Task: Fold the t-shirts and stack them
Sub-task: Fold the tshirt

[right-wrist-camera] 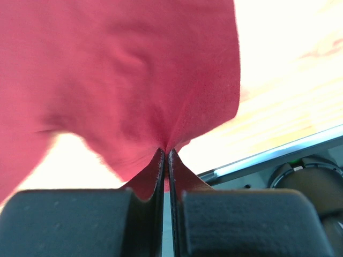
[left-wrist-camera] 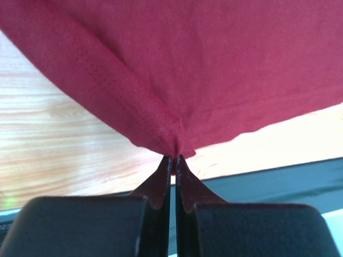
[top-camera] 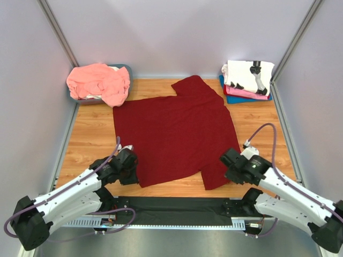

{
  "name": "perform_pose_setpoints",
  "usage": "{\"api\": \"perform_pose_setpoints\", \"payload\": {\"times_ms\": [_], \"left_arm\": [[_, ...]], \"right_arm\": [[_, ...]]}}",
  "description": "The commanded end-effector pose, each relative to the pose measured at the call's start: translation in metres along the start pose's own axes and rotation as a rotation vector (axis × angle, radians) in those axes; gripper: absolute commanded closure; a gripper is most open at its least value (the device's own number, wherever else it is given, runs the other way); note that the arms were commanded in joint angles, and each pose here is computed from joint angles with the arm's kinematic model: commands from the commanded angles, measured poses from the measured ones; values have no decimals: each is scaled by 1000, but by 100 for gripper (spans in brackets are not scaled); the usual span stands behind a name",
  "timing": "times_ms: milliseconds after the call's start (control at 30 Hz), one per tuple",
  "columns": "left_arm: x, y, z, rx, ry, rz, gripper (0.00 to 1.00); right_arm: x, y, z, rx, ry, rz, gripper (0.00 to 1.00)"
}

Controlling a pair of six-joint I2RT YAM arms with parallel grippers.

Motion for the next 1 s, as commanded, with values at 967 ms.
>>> {"api": "perform_pose_setpoints", "payload": {"times_ms": [967], "left_arm": [[123, -23, -14, 47, -152, -120, 100]], "right_arm": [[235, -11, 82, 23, -237, -324, 100]]}}
Point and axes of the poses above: each gripper's point midway between its finger pads, its own y axis out along the fingers, its own z axis along the line the jaws close on, x = y × z, the point moved 3 cm from there along -y, back along the fingers, and after that the axes turned 13 degrees about -y, right-handed, at the moved point
